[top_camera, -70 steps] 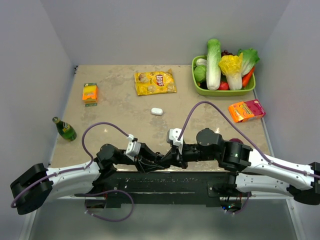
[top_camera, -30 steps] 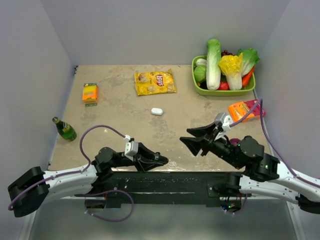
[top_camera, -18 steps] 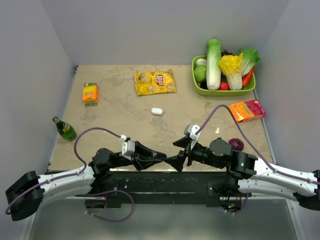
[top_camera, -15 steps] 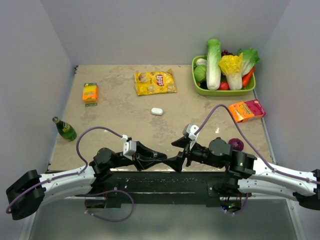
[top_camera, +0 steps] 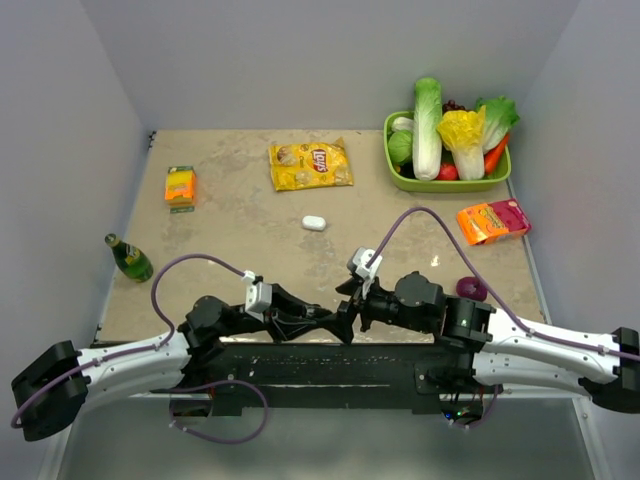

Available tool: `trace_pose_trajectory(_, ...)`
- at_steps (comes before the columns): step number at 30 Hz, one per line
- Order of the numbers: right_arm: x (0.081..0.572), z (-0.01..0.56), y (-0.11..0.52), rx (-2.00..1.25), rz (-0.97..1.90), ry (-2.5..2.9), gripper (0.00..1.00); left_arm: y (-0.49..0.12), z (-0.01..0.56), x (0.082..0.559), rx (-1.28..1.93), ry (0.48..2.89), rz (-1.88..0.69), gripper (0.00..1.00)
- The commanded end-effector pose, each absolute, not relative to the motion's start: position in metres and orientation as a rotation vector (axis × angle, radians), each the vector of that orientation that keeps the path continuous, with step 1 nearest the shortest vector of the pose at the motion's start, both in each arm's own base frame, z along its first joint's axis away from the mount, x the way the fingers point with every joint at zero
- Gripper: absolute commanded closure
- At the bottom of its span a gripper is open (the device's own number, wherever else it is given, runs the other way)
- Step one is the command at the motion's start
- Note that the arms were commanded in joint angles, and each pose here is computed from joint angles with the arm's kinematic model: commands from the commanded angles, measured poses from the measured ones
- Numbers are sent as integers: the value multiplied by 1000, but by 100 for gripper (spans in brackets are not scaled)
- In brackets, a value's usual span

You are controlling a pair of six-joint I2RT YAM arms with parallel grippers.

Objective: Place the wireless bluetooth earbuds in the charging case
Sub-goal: Open the charging case.

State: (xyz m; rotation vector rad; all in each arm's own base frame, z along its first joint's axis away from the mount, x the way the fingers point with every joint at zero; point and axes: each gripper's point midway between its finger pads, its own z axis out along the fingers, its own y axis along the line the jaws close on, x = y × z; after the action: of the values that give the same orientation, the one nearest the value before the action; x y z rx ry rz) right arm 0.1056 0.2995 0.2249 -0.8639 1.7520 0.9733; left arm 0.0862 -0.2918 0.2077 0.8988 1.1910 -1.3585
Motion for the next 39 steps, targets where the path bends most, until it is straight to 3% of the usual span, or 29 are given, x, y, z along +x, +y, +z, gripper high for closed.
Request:
trace_pose_trajectory(1, 115, 248, 302, -810, 954, 1716, 11, -292, 231, 79, 904, 1100, -1394, 100)
trace_pose_trajectory(23, 144, 251, 283, -583, 830, 1772, 14, -288, 228, 71, 917, 1081, -1406, 100)
trace_pose_trajectory(39, 138, 300, 273, -501, 962, 1629, 9, -282, 203, 103, 757, 1242, -1299, 100)
